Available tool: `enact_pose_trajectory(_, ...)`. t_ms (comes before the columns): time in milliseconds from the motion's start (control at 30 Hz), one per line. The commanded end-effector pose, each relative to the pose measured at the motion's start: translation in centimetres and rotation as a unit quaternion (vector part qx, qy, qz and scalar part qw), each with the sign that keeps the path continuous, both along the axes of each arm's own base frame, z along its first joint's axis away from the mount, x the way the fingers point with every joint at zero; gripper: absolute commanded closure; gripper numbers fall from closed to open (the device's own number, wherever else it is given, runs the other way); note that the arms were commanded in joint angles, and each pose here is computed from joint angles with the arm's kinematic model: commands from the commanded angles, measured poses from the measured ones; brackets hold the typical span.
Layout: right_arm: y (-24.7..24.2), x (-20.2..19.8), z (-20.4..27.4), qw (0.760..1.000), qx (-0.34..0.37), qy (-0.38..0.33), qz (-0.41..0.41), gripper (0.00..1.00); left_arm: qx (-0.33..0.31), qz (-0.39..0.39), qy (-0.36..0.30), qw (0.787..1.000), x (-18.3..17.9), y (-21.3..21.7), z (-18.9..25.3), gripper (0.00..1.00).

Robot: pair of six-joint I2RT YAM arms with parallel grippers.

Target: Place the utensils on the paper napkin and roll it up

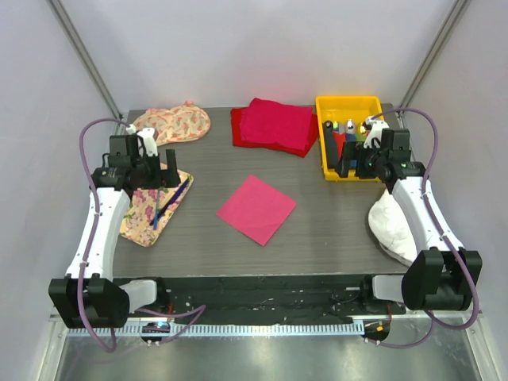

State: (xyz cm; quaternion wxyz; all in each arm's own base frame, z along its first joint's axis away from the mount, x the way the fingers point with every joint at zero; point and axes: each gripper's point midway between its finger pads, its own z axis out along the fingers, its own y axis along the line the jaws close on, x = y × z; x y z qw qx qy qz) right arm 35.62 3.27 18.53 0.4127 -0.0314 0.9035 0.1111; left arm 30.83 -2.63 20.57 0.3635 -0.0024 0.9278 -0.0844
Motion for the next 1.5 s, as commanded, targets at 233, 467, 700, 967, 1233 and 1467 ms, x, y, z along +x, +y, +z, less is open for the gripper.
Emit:
enact_pose_trajectory(233, 0.6, 0.0, 1.0, 0.999, 0.003, -0.035, 0.005, 0.0, 0.048, 0.014, -0.005, 0.999, 2.0, 1.9, 1.2, 0.0)
enact_pose_trajectory(467, 1.1, -0.2, 0.1, 1.0, -0.001, -0.025, 0.016, 0.0, 0.05, 0.021, 0.019, 0.998, 3.3, 2.1, -0.9, 0.01)
enact_pose_trajectory(700, 1.2, 0.0, 0.0, 1.0, 0.0, -0.022, 0.017, 0.0, 0.075, 0.037, 0.074, 0.994, 3.8, 3.6, -4.7, 0.19)
enact_pose_trajectory(967, 2.7, -0.5, -0.7, 0.999, 0.003, -0.013, 0.039, 0.0, 0.093, 0.067, 0.125, 0.986, 3.4, 7.0, -8.3, 0.51)
enact_pose_trajectory(1233, 5.1, -0.3, -0.7, 0.998, -0.004, -0.015, 0.064, 0.0, 0.099, 0.07, 0.16, 0.98, 3.5, 7.4, -11.9, 0.6)
enact_pose_trajectory(1467, 7.9, -0.2, -1.0, 0.995, -0.014, -0.007, 0.099, 0.0, 0.099, 0.079, 0.178, 0.976, 3.7, 7.6, -13.6, 0.66)
